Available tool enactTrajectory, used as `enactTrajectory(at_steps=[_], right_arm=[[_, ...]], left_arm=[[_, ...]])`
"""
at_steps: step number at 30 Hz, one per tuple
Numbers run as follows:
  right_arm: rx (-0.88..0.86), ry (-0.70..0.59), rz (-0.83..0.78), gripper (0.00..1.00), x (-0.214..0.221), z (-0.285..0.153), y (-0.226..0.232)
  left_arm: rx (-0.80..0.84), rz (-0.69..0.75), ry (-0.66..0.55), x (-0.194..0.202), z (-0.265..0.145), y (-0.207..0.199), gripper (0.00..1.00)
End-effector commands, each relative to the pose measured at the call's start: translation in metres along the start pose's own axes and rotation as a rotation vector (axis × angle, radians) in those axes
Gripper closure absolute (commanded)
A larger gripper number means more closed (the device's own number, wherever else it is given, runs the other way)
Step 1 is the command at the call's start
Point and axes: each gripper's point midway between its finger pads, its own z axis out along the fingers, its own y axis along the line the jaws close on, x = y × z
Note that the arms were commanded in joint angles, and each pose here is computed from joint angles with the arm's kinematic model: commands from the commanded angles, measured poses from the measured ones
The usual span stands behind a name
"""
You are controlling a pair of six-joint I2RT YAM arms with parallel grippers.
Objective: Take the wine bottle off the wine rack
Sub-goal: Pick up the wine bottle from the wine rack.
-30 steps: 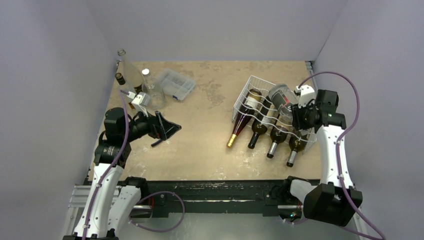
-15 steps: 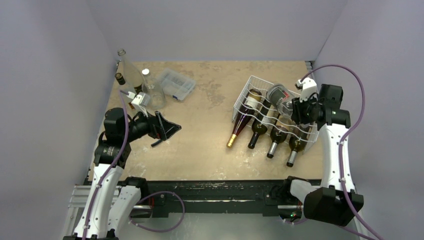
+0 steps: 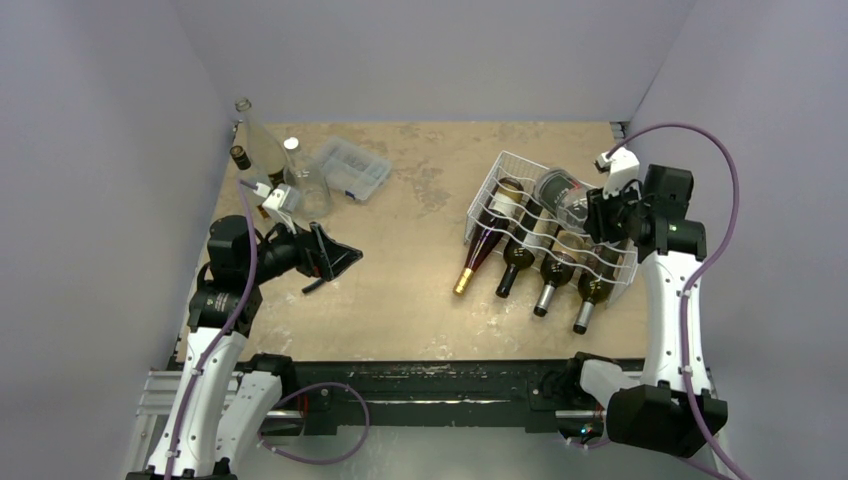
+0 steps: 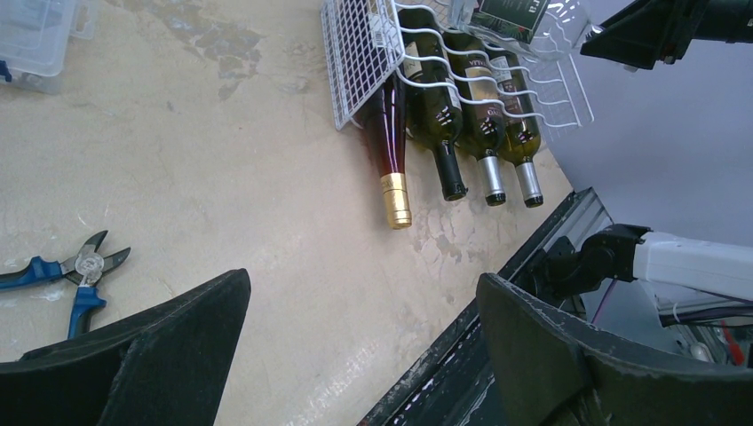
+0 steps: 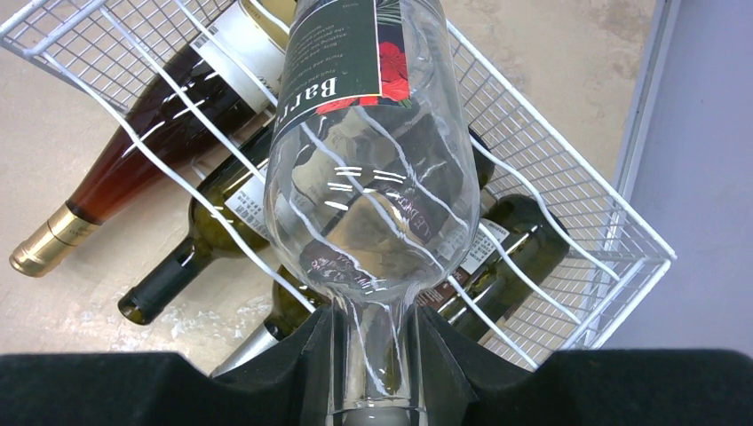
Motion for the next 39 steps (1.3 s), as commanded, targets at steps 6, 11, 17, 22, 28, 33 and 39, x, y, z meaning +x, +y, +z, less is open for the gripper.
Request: enactTrajectory(at_steps=[6,11,17,22,28,33,39], right_arm=[[0.18,-0.242,-0.055,1.0,-0.067,-0.038,-0.033],[0.179,-0.232,-0.051,1.0,-0.067,-0.035,-0.034],[0.166,-0.233,-0.059,1.0,-0.066,-0.033,-0.032],[0.128,-0.249,-0.053,1.0,-0.07,-0.039,-0.023],[0.06,-0.296,-0.013,1.0,-0.079,-0.041,-0.01],[0.026,-0.299,0.018,1.0,-0.08,-0.038,-0.004],[0.046,-0.321,0.017,1.0,-0.09,-0.038,-0.011]], left_arm=[[0.063,0.036,-0.039,-0.012,0.002,-0.01,0.0],[0.14,0.057,-0.05,-0.012,0.004,-0.022,0.0],[0.201,0.176,-0.056,-0.005,0.009,-0.04,0.0],[0.246,0.265,-0.053,0.0,0.018,-0.058,0.0],[0.284,0.337,-0.036,0.002,0.034,-0.084,0.0],[0.297,0.395,-0.022,0.005,0.061,-0.098,0.0],[0.313,0.445,-0.004,0.007,0.093,-0.109,0.0]])
